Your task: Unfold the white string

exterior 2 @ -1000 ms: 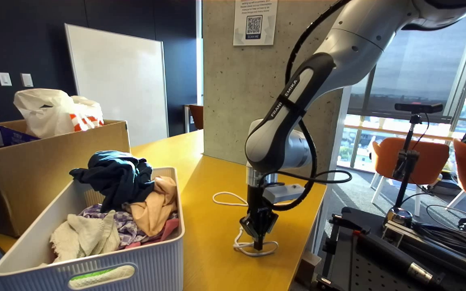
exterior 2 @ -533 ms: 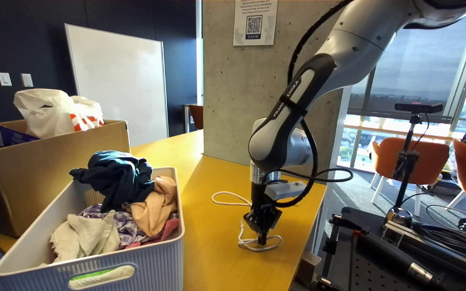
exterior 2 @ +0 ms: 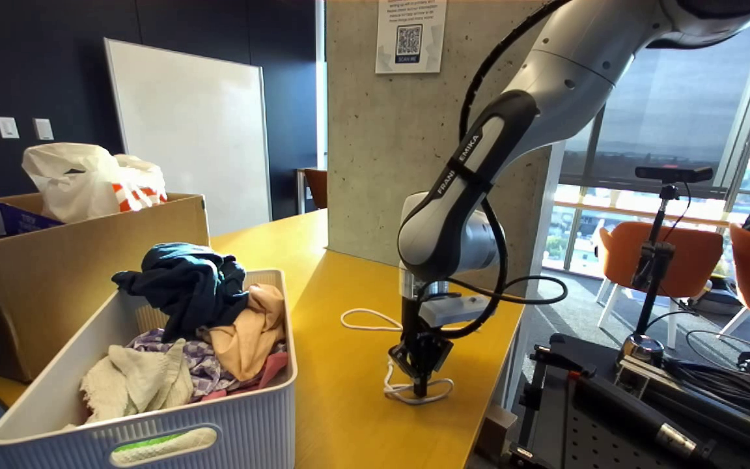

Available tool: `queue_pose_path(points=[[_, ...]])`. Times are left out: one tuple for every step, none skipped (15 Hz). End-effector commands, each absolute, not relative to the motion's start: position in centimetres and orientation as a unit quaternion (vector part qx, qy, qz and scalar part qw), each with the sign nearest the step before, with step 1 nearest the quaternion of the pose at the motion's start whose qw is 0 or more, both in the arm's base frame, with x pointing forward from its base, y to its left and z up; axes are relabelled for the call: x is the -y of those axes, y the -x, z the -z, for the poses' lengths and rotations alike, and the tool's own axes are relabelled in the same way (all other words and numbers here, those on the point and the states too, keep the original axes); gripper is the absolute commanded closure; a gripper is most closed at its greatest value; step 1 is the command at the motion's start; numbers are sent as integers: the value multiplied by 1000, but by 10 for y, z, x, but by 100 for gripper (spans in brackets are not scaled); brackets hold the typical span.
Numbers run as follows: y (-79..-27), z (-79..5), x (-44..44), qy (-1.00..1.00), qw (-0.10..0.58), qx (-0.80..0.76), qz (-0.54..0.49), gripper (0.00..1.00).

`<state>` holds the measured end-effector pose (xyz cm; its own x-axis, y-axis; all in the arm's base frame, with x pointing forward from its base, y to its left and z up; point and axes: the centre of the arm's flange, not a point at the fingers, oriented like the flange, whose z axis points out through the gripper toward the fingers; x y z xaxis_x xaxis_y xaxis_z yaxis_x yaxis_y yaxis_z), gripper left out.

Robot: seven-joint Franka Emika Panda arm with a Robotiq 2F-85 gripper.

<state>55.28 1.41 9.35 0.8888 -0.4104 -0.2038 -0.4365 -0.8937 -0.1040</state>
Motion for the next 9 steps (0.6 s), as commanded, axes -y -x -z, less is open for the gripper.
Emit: queue_pose_path(points=[[-562, -88, -20, 968, 43, -239, -68, 100], [-562, -88, -21, 967, 37, -244, -65, 100], [-563, -87, -21, 966, 32, -249, -62, 100], [-564, -87, -22, 966, 30, -251, -59, 100], [-565, -87, -23, 965, 25, -255, -54, 100], [-567, -87, -26, 965, 21, -254, -53, 100], [-569, -85, -26, 965, 17, -257, -52, 100], [-570, -85, -28, 965, 15, -257, -52, 100], [-570, -84, -29, 964, 13, -259, -51, 74]])
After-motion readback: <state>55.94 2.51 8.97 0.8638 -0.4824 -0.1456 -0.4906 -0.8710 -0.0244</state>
